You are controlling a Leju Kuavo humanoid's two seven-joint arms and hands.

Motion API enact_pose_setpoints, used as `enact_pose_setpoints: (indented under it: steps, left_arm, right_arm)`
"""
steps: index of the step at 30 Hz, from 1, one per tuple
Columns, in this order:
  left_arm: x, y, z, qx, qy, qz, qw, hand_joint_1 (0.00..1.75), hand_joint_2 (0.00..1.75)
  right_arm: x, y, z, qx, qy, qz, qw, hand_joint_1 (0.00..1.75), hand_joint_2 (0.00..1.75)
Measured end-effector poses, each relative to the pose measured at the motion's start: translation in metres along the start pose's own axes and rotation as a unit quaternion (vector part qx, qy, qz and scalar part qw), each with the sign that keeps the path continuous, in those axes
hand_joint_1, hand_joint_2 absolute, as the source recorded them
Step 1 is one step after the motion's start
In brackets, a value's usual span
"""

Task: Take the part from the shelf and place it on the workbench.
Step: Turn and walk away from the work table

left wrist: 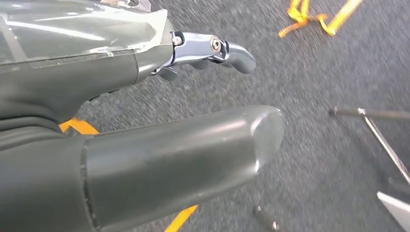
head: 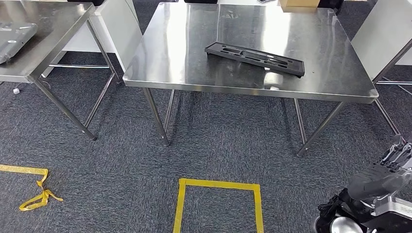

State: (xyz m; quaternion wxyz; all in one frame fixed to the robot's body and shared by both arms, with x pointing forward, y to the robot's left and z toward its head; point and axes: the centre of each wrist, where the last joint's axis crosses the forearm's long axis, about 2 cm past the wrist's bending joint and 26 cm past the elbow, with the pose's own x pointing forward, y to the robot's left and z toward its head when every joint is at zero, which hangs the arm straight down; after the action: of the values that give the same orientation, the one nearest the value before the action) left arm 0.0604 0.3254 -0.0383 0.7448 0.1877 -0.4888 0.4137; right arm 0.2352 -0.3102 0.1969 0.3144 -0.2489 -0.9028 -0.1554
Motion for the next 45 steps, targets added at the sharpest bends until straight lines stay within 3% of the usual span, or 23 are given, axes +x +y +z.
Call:
enact_pose_setpoints:
  steps: [27,45]
  left_arm:
    - [0.009,-0.009,-0.005,-0.007,-0.010,-0.006,1.000,0.00,0.00]
    - [0.022,-0.037,-0.021,-0.080,-0.025,-0.024,0.996,0.00,0.00]
  right_arm:
    - [0.009,0.004,0.005,-0.015,0.003,0.037,0.999,0.00,0.00]
    - [0.022,-0.021,0.007,-0.073,0.005,0.084,0.994,0.00,0.00]
